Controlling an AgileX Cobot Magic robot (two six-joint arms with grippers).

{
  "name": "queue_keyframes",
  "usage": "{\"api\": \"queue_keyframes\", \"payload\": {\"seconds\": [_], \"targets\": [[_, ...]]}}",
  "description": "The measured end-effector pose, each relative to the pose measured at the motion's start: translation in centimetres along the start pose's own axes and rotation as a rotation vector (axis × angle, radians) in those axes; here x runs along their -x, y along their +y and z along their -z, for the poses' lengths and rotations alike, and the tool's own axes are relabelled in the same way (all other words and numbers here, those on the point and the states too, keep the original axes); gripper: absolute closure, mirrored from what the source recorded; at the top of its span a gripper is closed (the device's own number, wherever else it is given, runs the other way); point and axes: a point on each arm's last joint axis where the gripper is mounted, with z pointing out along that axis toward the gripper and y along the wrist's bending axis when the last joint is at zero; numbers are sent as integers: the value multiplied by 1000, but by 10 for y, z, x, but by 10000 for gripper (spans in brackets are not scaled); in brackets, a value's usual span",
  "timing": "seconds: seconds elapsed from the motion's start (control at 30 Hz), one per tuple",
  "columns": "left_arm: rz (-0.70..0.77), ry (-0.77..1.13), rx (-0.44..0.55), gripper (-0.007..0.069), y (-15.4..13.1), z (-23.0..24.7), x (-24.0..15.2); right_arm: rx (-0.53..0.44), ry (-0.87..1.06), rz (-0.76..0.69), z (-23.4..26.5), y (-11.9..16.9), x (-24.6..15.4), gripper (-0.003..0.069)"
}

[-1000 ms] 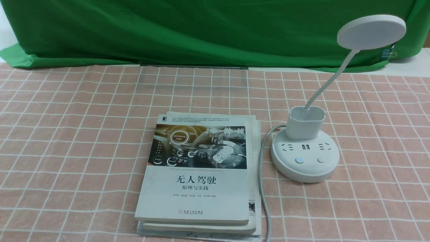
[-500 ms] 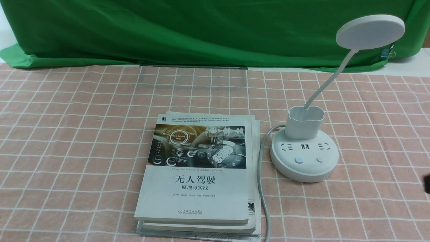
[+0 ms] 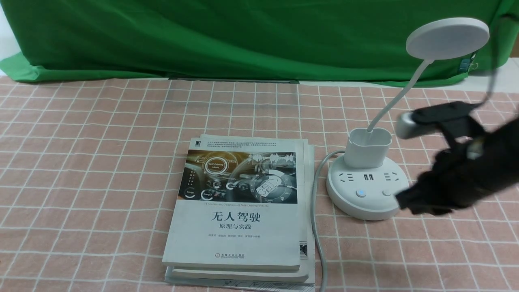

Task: Turn on the table lamp on the pink coffee tablecloth with your hand.
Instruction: 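Press the button on the base of the white desk lamp with the right gripper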

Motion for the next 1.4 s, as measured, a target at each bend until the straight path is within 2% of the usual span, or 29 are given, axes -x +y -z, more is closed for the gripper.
{"api": "queue_keyframes", "payload": {"seconds": [0.17, 0.37, 1.4], "targets": [[0, 0, 0, 606, 0, 0, 0, -19, 26, 11, -37, -9, 28, 617], [0, 0, 0, 606, 0, 0, 0, -42, 8, 11, -57, -18, 42, 626], [-1, 0, 0, 606, 0, 0, 0, -19, 44, -3, -82, -19, 44, 626]]}}
